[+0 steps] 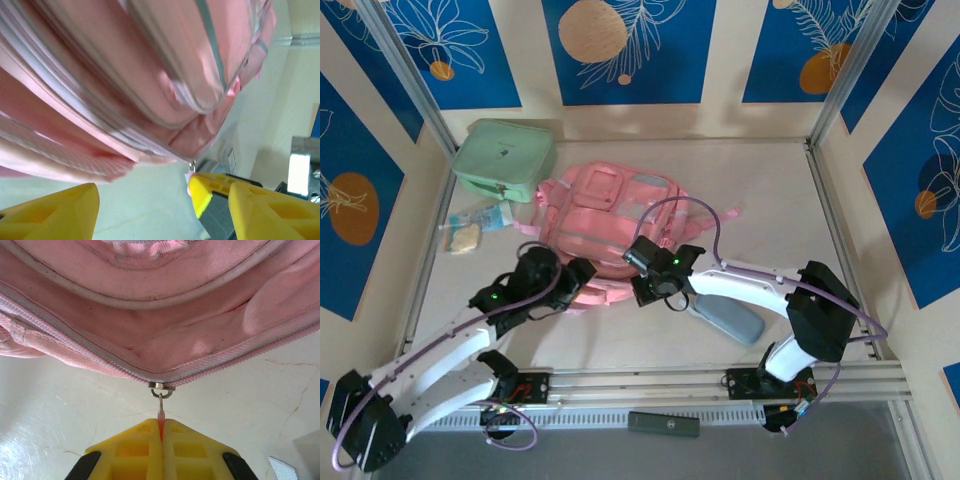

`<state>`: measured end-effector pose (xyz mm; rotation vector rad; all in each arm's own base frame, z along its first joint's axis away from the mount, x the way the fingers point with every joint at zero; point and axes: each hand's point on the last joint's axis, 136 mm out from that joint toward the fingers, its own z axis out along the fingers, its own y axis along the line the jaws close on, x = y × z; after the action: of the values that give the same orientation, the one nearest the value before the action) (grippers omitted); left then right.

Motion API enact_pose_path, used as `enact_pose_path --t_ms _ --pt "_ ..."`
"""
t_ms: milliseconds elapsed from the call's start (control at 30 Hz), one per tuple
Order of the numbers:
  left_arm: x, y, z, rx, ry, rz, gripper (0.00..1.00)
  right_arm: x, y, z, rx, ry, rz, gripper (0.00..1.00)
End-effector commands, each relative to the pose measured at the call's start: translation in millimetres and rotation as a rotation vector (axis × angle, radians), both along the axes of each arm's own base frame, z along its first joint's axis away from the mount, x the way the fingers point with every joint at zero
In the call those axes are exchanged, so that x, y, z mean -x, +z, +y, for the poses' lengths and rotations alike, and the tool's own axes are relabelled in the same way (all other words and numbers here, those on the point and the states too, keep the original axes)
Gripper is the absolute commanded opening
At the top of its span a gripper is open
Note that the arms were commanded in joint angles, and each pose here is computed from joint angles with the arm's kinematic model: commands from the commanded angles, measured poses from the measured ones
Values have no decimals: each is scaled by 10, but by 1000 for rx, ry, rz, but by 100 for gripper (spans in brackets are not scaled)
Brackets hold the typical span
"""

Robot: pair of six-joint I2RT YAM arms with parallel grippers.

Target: Pack books, pencil case, and school supplies into a backpack

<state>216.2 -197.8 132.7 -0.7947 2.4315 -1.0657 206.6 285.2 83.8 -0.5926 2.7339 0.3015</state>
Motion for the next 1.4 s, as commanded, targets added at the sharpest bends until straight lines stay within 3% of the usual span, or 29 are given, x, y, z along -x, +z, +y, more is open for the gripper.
enact_pose_path --t_ms 0,200,433,500,633,800,900,1200,1367 --pt "-103 55 -204 98 149 19 73 44 23 -47 -8 10 11 0" --pt "-104 -264 -449 68 248 120 77 34 22 -18 -22 19 11 0" --pt "-300 -539 -616 34 308 163 75 23 -11 -12 -32 16 10 0" --pt "-322 -622 -598 16 310 157 69 -3 -13 -16 -28 6 3 0" --pt "-289 -710 -445 -93 304 163 43 -88 -22 -94 25 -24 -29 0" --pt "-274 -721 -250 -133 261 156 13 -177 -22 -215 84 -48 -66 0" --pt "-202 -705 -33 -195 240 137 0 -267 -45 -341 124 -76 -76 0" --pt "-147 -698 467 -215 173 126 0 -766 -69 -828 204 -231 -96 0" --pt "-219 -584 601 -231 161 85 0 -907 8 -821 182 -248 -104 0"
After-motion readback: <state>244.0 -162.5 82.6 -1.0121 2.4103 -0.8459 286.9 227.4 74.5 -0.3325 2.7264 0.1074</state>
